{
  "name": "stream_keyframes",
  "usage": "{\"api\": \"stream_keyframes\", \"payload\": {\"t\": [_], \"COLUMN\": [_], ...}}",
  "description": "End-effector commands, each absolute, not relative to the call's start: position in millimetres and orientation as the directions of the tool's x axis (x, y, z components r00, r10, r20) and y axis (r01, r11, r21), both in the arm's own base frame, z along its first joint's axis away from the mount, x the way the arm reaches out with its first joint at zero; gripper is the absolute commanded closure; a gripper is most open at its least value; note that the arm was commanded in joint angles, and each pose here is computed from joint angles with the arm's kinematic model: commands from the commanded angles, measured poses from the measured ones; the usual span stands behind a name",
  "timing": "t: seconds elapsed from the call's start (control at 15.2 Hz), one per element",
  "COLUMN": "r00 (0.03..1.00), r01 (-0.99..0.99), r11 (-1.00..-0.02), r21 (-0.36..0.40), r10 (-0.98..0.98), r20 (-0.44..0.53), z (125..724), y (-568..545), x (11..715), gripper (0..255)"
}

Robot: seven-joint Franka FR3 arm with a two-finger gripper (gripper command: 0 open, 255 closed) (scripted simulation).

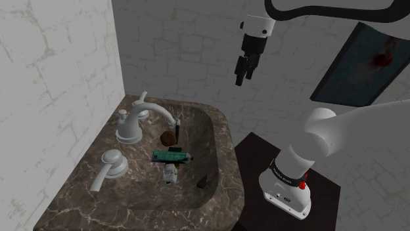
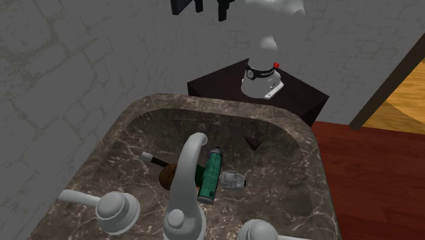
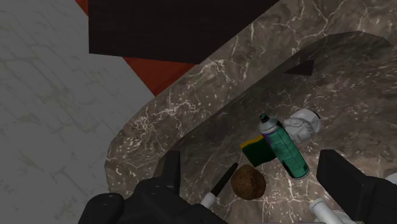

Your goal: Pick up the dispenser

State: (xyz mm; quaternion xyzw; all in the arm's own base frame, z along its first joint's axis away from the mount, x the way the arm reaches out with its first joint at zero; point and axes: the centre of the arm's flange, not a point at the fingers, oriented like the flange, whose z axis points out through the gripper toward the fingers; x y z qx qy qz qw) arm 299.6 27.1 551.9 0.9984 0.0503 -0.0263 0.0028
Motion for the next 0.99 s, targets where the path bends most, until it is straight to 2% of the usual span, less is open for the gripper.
{"api": "stream_keyframes", "payload": {"t": [0.0, 0.92], "r00": [0.994, 0.992], "r01": [0.101, -0.098], "r11": [-0.995, -0.992], "r21": [0.003, 0.08], "r10": [0.1, -0.104], "r20": [-0.053, -0.076], "z": [551.9, 408.8], "y": [27.1, 152.2], "x": [299.6, 327.8], "gripper": [0, 0]}}
